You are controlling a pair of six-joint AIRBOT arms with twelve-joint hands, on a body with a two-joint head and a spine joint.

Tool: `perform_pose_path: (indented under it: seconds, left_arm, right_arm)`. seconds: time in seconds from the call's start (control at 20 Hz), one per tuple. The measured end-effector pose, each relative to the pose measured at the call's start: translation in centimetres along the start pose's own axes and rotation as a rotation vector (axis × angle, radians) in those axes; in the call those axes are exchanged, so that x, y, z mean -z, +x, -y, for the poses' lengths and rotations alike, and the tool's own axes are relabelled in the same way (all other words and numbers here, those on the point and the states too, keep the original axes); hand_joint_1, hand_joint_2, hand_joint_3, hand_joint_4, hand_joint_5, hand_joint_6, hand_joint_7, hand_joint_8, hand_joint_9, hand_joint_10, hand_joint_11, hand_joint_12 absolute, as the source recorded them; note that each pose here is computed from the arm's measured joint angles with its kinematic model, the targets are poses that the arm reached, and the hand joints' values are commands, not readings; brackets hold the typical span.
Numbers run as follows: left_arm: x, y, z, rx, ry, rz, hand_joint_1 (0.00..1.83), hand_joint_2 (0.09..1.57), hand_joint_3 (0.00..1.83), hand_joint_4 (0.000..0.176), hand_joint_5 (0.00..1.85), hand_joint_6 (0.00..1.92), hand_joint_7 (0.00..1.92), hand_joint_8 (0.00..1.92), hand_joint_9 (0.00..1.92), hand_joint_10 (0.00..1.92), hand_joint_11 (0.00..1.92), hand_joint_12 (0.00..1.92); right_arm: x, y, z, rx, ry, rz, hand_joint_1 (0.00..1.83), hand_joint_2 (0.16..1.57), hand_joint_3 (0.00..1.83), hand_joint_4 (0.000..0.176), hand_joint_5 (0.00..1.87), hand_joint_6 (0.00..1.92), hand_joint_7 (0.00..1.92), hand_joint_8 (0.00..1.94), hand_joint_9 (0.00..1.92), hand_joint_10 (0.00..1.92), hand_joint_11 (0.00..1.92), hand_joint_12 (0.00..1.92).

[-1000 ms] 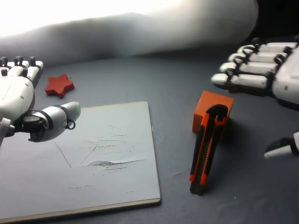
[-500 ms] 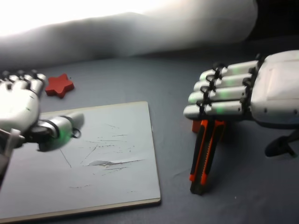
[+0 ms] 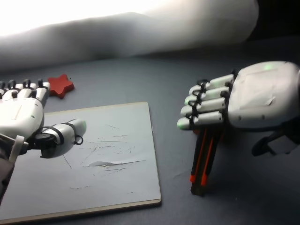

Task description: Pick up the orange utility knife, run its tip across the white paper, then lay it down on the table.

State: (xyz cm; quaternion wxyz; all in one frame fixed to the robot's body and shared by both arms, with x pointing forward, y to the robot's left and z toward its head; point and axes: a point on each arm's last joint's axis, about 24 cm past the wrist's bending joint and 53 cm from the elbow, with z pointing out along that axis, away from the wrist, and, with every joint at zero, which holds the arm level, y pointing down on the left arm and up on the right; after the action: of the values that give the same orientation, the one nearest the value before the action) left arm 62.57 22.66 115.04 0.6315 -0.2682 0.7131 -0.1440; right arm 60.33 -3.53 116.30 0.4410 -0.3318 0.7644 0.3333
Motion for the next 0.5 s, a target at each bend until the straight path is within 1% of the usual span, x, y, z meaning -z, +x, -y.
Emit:
perform_pose_path:
  seconds: [0.05,0.1,0.2,0.35,0.5]
  left_arm:
    - [-0.2,-0.2,-0.1,-0.001,-0.002,0.006,0.0,1.27,0.0,0.0,0.06,0.01,0.08,0.0,0.07,0.01,0.0,0.33]
    - [-0.4,-0.3,-0.1,-0.001,0.0,0.008,0.0,1.27,0.0,0.0,0.06,0.0,0.08,0.0,0.06,0.0,0.0,0.31]
    - [-0.5,0.0,0.1,0.002,0.011,-0.006,0.0,1.27,0.0,0.0,0.04,0.0,0.07,0.0,0.05,0.0,0.0,0.29]
    - [-0.4,1.0,0.6,0.007,0.028,-0.043,0.0,1.27,0.0,0.0,0.04,0.0,0.07,0.0,0.06,0.0,0.0,0.31]
    - [-0.4,1.0,0.7,0.007,0.031,-0.044,0.0,1.27,0.0,0.0,0.05,0.0,0.09,0.0,0.07,0.0,0.0,0.36]
  right_arm:
    - [-0.6,0.5,0.2,0.002,0.001,-0.014,1.08,1.01,0.01,0.0,0.0,0.0,0.0,0.0,0.0,0.0,0.0,0.0]
    - [-0.9,0.8,0.2,0.002,0.001,-0.019,1.08,1.02,0.01,0.0,0.0,0.0,0.0,0.0,0.0,0.0,0.0,0.0]
    - [-1.8,1.5,0.1,0.001,-0.004,-0.034,1.09,1.02,0.01,0.0,0.0,0.0,0.0,0.0,0.0,0.0,0.0,0.0]
    - [-3.0,1.5,-0.6,0.002,-0.019,-0.035,1.08,1.04,0.01,0.0,0.0,0.0,0.0,0.0,0.0,0.0,0.0,0.0]
    - [-4.3,1.5,-1.0,0.016,-0.035,-0.038,1.07,1.06,0.03,0.0,0.0,0.0,0.0,0.0,0.0,0.0,0.0,0.0]
